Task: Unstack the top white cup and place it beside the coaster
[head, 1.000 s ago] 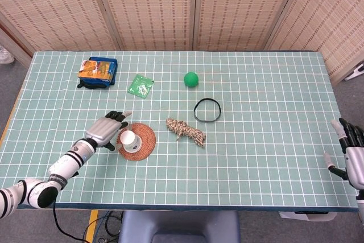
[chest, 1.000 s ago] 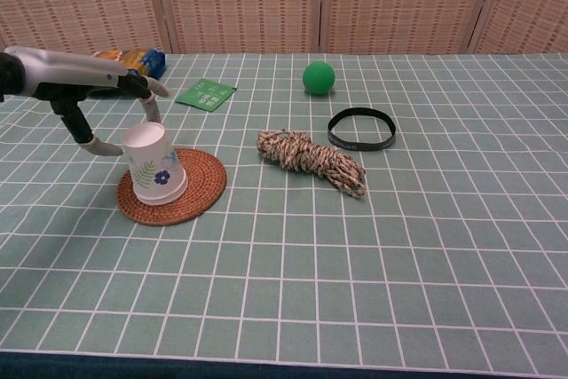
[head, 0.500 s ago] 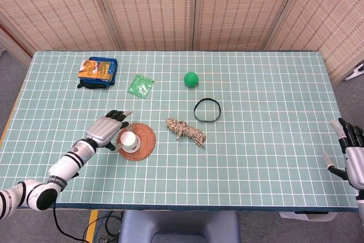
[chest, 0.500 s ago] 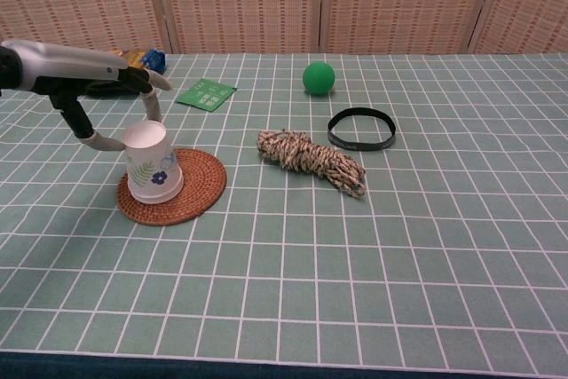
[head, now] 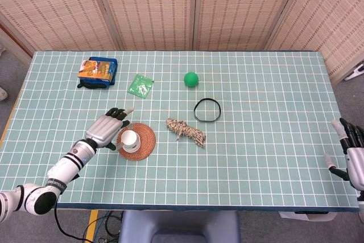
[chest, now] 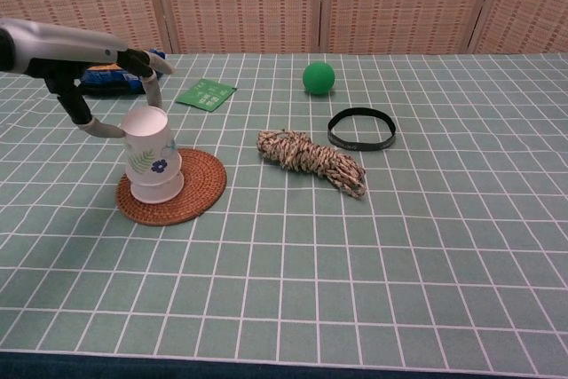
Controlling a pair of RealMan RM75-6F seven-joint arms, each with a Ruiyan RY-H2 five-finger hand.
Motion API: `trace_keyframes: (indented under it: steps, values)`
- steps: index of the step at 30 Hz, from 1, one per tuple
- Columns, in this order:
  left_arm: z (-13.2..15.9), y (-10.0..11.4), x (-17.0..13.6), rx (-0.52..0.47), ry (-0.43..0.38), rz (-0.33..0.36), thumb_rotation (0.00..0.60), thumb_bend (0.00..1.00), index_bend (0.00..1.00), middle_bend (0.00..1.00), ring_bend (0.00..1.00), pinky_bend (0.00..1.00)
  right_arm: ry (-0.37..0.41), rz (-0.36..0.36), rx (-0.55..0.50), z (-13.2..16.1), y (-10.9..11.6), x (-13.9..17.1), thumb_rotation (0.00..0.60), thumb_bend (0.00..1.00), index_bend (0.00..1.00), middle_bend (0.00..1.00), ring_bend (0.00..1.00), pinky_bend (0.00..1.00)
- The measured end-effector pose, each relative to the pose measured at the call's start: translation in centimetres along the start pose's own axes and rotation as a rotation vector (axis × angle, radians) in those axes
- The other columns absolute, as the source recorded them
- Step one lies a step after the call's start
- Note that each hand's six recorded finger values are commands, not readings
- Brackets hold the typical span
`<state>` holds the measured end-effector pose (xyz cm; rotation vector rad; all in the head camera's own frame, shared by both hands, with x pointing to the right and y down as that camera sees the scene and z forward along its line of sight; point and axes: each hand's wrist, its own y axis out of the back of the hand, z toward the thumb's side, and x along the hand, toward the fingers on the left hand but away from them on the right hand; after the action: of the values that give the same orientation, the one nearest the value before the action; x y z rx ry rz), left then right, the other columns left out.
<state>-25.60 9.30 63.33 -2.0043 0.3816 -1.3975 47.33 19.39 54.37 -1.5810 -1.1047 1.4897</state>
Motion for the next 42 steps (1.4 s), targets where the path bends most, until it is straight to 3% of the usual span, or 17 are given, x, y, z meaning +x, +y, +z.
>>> trace_keyframes:
  steps: [14,21,32,42]
  values:
    - [1.3,4.6,-4.0,0.026,0.033,0.068,0.6,0.32,0.42,0.0,0.0,0.0,0.001,-0.002,-0.002,0.1,0.0,0.0,0.6,0.36,0.0,0.0,0.0,0.0]
    - [0.6,6.7,-6.2,0.024,0.077,0.105,0.6,0.32,0.41,0.0,0.0,0.0,0.003,0.001,0.005,0.2,-0.1,0.0,0.6,0.36,0.0,0.0,0.0,0.0]
    - [-3.0,5.9,-6.9,-0.038,0.139,0.098,0.6,0.32,0.41,0.0,0.0,0.0,-0.001,0.014,0.026,0.5,-0.8,-0.3,0.6,0.36,0.0,0.0,0.0,0.0]
    - [-7.5,3.7,-6.9,-0.123,0.173,0.104,0.6,0.32,0.41,0.0,0.0,0.0,-0.004,0.023,0.053,0.9,-1.4,-0.2,0.6,0.36,0.0,0.0,0.0,0.0]
